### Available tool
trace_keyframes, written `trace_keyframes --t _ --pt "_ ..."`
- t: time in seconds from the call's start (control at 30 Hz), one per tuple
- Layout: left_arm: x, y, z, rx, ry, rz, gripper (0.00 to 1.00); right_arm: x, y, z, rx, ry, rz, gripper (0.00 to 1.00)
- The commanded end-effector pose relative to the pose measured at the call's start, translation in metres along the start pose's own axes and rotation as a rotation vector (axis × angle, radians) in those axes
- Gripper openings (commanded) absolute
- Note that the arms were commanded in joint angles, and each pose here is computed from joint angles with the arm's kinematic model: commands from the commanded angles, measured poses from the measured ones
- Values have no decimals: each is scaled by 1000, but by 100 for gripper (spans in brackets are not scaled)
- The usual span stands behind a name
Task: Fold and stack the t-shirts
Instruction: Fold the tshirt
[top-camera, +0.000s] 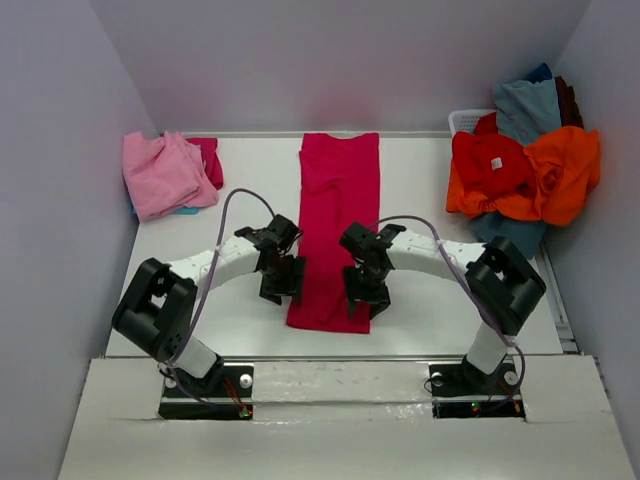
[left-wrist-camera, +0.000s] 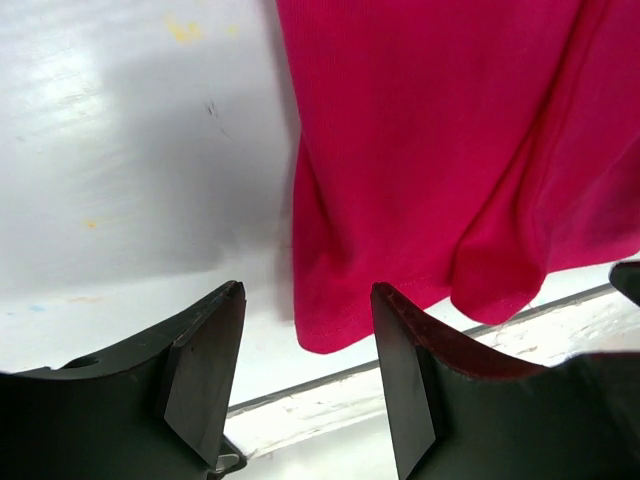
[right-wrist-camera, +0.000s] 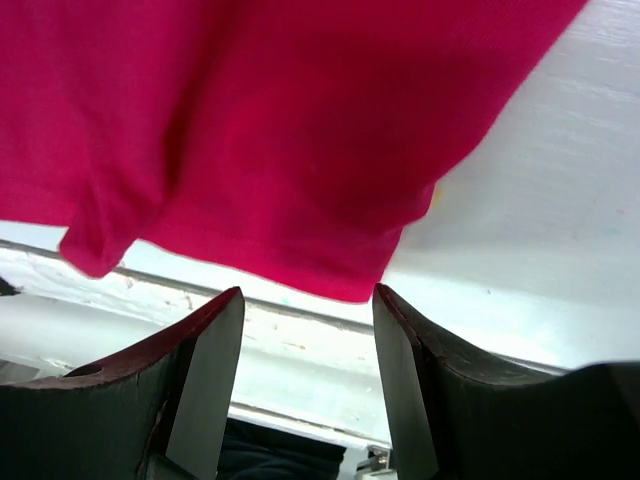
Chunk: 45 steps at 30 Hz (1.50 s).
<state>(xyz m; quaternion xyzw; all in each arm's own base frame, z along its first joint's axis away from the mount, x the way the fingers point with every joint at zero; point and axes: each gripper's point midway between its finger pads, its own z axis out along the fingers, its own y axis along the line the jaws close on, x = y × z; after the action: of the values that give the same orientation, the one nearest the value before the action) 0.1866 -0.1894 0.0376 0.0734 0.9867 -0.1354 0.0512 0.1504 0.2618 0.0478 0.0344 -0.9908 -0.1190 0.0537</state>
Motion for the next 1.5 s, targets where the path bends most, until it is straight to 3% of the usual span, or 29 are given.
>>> trace_keyframes --t 0.0,0.2,0.4,0.63,0.83,1.23,1.47 --pt "15 -8 -3 87 -10 -31 65 6 12 9 -96 -14 11 61" --pt "17 0 -6 92 -41 -73 68 17 6 24 -157 -26 51 68" --pt "22 -2 -6 217 -24 -177 73 17 5 21 -203 -84 93 74" --pt "28 -6 -6 382 8 -271 73 14 -2 24 -192 -129 152 74" --pt "45 -12 -5 492 54 -359 74 20 -8 22 -267 -149 308 75" --pt "55 -12 -1 553 43 -452 74 33 -39 18 -292 -252 473 74" --pt "52 -15 -2 594 32 -504 74 20 -23 27 -413 -281 471 74"
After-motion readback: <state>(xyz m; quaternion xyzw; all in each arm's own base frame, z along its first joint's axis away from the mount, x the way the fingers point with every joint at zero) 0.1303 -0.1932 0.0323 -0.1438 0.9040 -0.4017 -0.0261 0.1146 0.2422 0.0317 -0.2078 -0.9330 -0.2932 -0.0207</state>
